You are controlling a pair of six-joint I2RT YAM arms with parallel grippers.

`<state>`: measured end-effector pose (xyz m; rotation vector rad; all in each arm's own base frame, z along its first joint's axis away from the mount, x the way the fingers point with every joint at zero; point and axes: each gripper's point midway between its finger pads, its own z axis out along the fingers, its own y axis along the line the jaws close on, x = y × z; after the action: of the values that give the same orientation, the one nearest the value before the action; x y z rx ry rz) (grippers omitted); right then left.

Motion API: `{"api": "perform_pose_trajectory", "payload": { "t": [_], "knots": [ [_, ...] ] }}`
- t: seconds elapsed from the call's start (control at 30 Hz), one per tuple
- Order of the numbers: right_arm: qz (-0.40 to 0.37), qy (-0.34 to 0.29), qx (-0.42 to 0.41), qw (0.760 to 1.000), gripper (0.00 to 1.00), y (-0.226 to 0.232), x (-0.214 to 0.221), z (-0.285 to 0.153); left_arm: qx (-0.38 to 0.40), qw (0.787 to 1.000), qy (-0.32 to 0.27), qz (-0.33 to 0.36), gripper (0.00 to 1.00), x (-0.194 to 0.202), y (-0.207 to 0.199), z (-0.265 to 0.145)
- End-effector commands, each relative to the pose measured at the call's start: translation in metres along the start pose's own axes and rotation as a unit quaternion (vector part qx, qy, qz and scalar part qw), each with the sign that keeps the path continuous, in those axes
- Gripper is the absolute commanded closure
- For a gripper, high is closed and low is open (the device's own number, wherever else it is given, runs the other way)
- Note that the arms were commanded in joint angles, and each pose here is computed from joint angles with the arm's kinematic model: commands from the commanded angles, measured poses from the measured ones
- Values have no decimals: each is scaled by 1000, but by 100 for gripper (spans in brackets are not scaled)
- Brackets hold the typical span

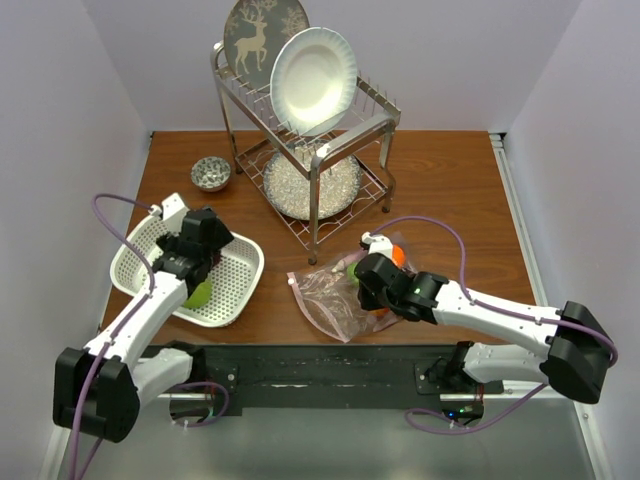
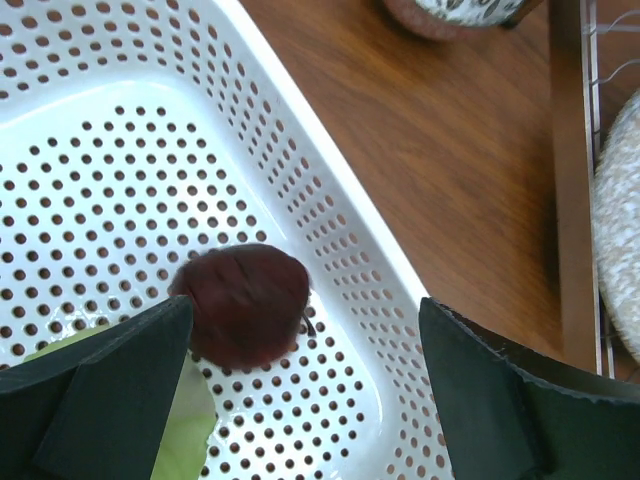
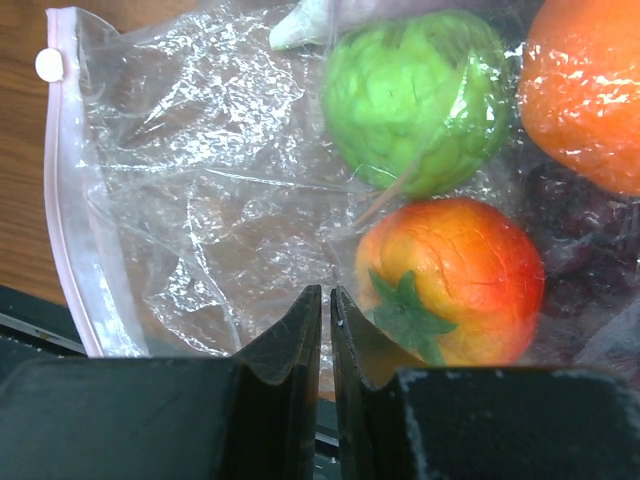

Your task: Open the zip-top bag and remove the fake food

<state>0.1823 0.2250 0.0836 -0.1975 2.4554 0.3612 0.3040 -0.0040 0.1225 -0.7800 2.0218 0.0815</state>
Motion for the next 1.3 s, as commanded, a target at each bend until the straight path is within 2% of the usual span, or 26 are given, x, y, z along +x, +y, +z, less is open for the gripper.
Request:
{"api": "perform_pose_trajectory", "payload": {
  "t": [0.0, 0.07, 0.17, 0.2, 0.3, 0.5, 0.63, 0.9, 1.13, 1.27],
  "knots": [
    [-2, -19, -21, 1000, 85, 11, -19, -10, 44, 997, -49, -28, 0, -41, -20, -14],
    [-4, -17, -25, 1000, 81, 13, -19, -10, 73, 997, -38, -12, 0, -39, -27, -20],
    [-7, -17, -33, 999, 75, 17, -22, -13, 152, 988, -21, 2, 7, -30, -45, -37],
    [-10, -17, -33, 999, 73, 17, -22, -13, 178, 984, -21, 1, 13, -31, -50, -46],
    [-15, -18, -38, 999, 66, 20, -22, -13, 226, 974, 5, 15, 22, -10, -60, -65],
    [-31, -16, -51, 998, 54, 29, -22, -11, 303, 949, 71, 42, 34, 50, -83, -106],
    [-45, -20, -56, 997, 50, 41, -24, -15, 339, 931, 117, 65, 43, 94, -91, -129],
    [-55, -26, -57, 997, 51, 53, -28, -14, 380, 901, 191, 87, 70, 171, -103, -160],
    [-75, -15, -34, 997, 50, 58, -23, -4, 422, 879, 205, 85, 80, 199, -134, -182],
    [-80, -8, -12, 997, 55, 54, -18, 3, 424, 874, 221, 89, 84, 216, -139, -184]
  ]
}}
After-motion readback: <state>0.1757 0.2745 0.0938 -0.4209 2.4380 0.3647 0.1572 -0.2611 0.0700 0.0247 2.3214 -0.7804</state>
